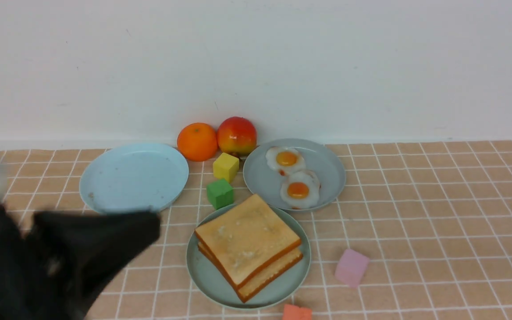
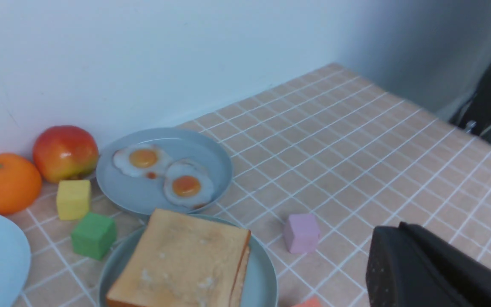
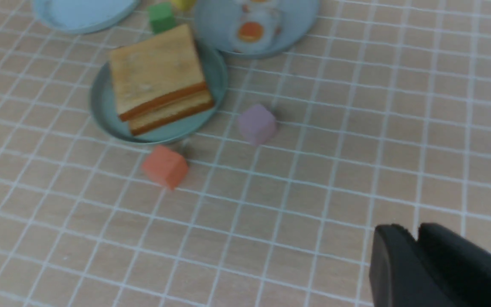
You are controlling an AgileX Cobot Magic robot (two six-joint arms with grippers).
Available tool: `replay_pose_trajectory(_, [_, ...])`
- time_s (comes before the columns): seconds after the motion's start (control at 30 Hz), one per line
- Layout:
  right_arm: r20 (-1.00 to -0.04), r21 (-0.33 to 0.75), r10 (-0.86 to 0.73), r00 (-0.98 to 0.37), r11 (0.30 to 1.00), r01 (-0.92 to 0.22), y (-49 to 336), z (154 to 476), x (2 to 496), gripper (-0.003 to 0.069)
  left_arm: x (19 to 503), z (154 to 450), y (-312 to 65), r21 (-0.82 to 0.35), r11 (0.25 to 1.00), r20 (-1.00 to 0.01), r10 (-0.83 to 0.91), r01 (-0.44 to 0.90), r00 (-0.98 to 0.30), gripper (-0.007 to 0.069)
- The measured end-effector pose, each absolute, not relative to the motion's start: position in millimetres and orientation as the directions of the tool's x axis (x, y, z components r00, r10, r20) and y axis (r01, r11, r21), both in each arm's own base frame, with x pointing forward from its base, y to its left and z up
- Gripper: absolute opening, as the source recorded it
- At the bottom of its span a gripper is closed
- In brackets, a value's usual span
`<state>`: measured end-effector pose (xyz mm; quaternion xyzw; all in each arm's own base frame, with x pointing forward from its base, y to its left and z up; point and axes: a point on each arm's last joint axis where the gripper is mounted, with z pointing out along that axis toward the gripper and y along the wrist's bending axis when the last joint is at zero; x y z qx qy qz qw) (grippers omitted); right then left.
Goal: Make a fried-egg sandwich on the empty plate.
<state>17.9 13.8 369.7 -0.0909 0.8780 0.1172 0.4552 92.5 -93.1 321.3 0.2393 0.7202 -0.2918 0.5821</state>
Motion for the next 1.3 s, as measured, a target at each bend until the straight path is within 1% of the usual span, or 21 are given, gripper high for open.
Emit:
replay_pose_trajectory(0.07, [-0.830,0.148,0.007,-0.558,0.967,-0.208,7.5,359.5,6.5,0.0093,82.5,305.6,-83.4,-0.148,0.707,-0.983,-0.029,0.691,-0.180,-0.0013])
replay_pose_trajectory(0.13, [-0.835,0.175,0.059,-0.548,0.971,-0.162,3.0,349.5,-1.4,0.0074,75.5,295.2,-76.6,-0.150,0.701,-0.987,-0.060,0.697,-0.152,-0.0013])
replay_pose_trajectory(0.27, [-0.858,0.251,0.179,-0.482,0.964,-0.088,-3.5,332.0,-11.0,-0.0010,67.2,278.2,-68.5,-0.151,0.695,-0.988,-0.085,0.703,-0.129,-0.0013])
replay_pose_trajectory(0.3, [-0.859,0.254,0.184,-0.477,0.963,-0.085,-3.6,332.5,-10.8,-0.0010,67.2,277.3,-68.6,-0.151,0.696,-0.988,-0.083,0.702,-0.131,-0.0013])
replay_pose_trajectory(0.37, [-0.871,0.302,0.253,-0.420,0.952,-0.051,-5.1,323.6,-5.2,-0.0014,66.6,269.7,-68.0,-0.151,0.697,-0.987,-0.074,0.701,-0.140,-0.0013])
replay_pose_trajectory(0.43, [-0.881,0.316,0.277,-0.383,0.948,-0.040,-4.8,316.9,3.3,-0.0014,66.6,264.8,-67.9,-0.151,0.699,-0.986,-0.061,0.699,-0.152,-0.0013])
replay_pose_trajectory(0.53, [-0.906,0.299,0.271,-0.325,0.954,-0.038,-3.6,302.3,20.1,-0.0013,66.6,258.7,-67.7,-0.150,0.704,-0.984,-0.035,0.694,-0.177,-0.0013])
replay_pose_trajectory(0.63, [-0.929,0.283,0.256,-0.268,0.957,-0.067,0.9,280.6,38.4,-0.0010,66.4,253.9,-67.3,-0.150,0.709,-0.979,-0.010,0.689,-0.202,-0.0013])
replay_pose_trajectory(0.7, [-0.933,0.284,0.256,-0.255,0.956,-0.079,3.0,271.5,44.0,-0.0009,66.4,252.9,-67.1,-0.149,0.711,-0.978,-0.002,0.687,-0.210,-0.0013])
replay_pose_trajectory(0.8, [-0.939,0.281,0.250,-0.235,0.953,-0.109,7.5,243.2,54.8,-0.0008,66.2,250.9,-66.8,-0.148,0.714,-0.974,0.013,0.684,-0.225,-0.0013])
replay_pose_trajectory(0.9, [-0.936,0.278,0.243,-0.253,0.954,-0.112,9.1,223.9,58.5,-0.0005,66.1,250.0,-66.7,-0.148,0.716,-0.972,0.021,0.682,-0.233,-0.0013])
replay_pose_trajectory(1.03, [-0.922,0.265,0.223,-0.317,0.959,-0.096,9.7,195.6,60.3,-0.0003,66.1,249.6,-66.6,-0.148,0.716,-0.972,0.023,0.682,-0.235,-0.0013])
replay_pose_trajectory(1.1, [-0.919,0.230,0.187,-0.346,0.969,-0.087,8.6,183.5,60.3,-0.0003,66.0,249.7,-66.5,-0.148,0.716,-0.972,0.023,0.682,-0.235,-0.0013])
replay_pose_trajectory(1.2, [-0.921,0.181,0.142,-0.363,0.981,-0.075,6.4,175.5,59.9,-0.0008,66.0,249.6,-66.5,-0.148,0.716,-0.972,0.023,0.682,-0.235,-0.0013])
replay_pose_trajectory(1.3, [-0.938,0.138,0.122,-0.324,0.990,-0.024,1.6,173.7,58.6,-0.0015,66.0,249.6,-66.5,-0.148,0.716,-0.972,0.023,0.682,-0.235,-0.0013])
